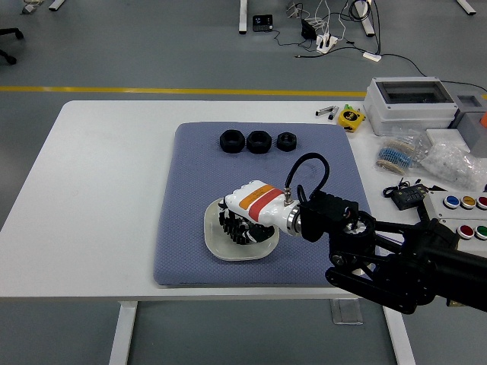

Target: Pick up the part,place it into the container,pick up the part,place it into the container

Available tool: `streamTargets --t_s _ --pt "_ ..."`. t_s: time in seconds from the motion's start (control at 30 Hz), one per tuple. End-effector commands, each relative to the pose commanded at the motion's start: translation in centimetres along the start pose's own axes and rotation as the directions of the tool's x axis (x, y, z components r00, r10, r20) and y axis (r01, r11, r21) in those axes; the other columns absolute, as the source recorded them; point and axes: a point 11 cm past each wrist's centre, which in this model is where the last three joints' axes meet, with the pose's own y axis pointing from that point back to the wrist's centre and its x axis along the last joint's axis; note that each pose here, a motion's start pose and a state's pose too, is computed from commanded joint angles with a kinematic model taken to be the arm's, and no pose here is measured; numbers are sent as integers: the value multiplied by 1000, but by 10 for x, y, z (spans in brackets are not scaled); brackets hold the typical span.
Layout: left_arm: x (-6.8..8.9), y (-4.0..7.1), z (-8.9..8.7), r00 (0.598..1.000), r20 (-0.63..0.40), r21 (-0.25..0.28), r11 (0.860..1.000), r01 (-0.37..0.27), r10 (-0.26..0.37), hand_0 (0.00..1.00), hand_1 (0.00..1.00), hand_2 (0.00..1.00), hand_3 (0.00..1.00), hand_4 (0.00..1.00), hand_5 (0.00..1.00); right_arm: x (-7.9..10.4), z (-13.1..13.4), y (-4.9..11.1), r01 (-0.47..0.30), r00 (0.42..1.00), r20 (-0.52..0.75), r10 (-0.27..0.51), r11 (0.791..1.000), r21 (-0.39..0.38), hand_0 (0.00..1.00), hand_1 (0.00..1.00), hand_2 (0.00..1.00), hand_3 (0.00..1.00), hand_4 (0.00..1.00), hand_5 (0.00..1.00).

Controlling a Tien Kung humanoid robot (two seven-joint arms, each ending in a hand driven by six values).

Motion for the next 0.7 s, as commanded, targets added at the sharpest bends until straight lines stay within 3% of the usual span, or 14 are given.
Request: streamTargets --t_s 0.7 --pt "0 0 -1 1000 -6 0 1000 -3 3 711 618 635 562 613 682 1 12 2 26 999 -41 -27 999 -28 272 381 448 485 522 2"
